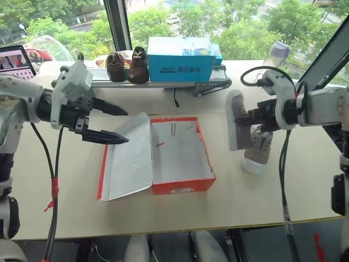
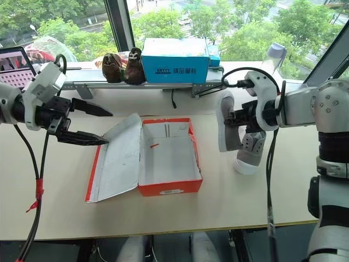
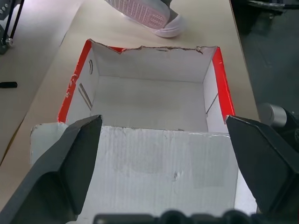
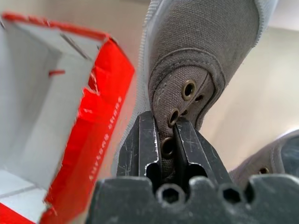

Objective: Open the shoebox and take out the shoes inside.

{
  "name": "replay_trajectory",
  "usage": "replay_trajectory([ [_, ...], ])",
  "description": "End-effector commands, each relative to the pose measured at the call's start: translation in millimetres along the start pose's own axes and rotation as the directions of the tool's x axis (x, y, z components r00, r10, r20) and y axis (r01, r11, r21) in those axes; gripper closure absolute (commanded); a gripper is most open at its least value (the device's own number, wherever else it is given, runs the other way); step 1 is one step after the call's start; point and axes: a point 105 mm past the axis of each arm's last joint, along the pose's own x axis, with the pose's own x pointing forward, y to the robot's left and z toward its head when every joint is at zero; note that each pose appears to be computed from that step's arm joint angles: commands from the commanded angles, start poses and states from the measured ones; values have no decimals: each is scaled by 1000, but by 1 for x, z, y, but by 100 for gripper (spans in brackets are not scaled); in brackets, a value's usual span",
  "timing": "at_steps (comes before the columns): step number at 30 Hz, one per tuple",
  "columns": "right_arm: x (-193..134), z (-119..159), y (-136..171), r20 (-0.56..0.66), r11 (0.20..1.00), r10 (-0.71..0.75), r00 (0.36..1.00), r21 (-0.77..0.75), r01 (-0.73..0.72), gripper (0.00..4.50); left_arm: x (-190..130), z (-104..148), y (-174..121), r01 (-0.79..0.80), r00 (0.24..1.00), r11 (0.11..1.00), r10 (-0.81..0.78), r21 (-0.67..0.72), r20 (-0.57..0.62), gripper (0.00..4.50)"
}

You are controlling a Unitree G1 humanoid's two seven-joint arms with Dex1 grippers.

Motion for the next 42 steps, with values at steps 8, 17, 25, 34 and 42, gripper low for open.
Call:
replay_trajectory([
  [8, 40, -45, -44, -134, 999, -37, 990, 18, 40, 431, -4, 8, -5, -39, 999, 999, 38, 38, 14, 0],
  [17, 75, -34, -8, -112, 994, 102, 988, 54, -97, 334, -9, 7, -11, -58, 998, 998, 58, 26, 3, 0],
  [25, 40, 5, -12, 6, 996, 69, 998, 61, -70, 58, -10, 6, -16, -58, 998, 998, 58, 6, 5, 0],
  [34, -33, 56, 9, 312, 977, 208, 927, -113, -181, 4, 5, 22, -26, -21, 978, 999, 28, -36, 206, 0],
  [42, -47, 2, 3, 601, 980, 201, 774, -108, -170, 4, 9, 16, -5, -305, 849, 937, 347, -167, 398, 0],
])
